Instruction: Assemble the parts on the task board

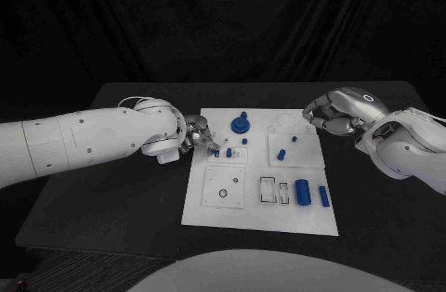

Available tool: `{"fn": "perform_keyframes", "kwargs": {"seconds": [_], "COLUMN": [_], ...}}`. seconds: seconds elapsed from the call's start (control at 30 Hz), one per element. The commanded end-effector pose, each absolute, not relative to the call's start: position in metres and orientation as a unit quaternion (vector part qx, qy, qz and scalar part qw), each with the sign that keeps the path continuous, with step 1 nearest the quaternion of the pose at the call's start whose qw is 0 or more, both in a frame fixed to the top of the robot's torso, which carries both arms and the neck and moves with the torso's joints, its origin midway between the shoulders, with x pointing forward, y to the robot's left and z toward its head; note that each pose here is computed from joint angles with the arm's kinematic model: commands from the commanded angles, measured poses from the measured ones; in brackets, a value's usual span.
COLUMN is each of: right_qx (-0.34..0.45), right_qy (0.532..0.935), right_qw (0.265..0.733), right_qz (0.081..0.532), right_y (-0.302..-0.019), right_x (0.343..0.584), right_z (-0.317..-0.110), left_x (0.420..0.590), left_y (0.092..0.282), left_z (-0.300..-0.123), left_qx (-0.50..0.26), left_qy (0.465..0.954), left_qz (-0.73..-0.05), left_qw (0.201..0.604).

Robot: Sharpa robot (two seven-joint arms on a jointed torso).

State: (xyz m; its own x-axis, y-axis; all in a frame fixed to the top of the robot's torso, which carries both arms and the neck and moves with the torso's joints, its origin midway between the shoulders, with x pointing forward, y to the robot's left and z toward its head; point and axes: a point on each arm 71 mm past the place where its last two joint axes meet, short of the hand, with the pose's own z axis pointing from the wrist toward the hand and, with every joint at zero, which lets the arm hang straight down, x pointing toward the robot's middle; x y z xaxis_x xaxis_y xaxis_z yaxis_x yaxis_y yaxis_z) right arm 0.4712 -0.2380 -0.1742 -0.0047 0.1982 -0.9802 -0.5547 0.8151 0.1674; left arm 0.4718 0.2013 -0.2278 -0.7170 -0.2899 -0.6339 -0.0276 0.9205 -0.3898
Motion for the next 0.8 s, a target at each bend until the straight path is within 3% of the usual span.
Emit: {"fn": "perform_keyframes", "kwargs": {"seconds": [0.03, 0.8], "right_qx": [-0.132, -0.131], "right_qy": [0.657, 0.659], "right_qw": [0.693, 0.690], "right_qz": [0.267, 0.268], "right_y": [-0.2388, -0.2386], "right_x": [0.4712, 0.4706], "right_z": [-0.1754, -0.1788], "left_x": [0.4695, 0.4649], "left_y": [0.1999, 0.1992], "left_z": [-0.2310, -0.2395], "left_qx": [-0.081, -0.081], "left_qy": [0.912, 0.916], "left_qz": [-0.182, -0.183], "left_qw": [0.358, 0.348]}}
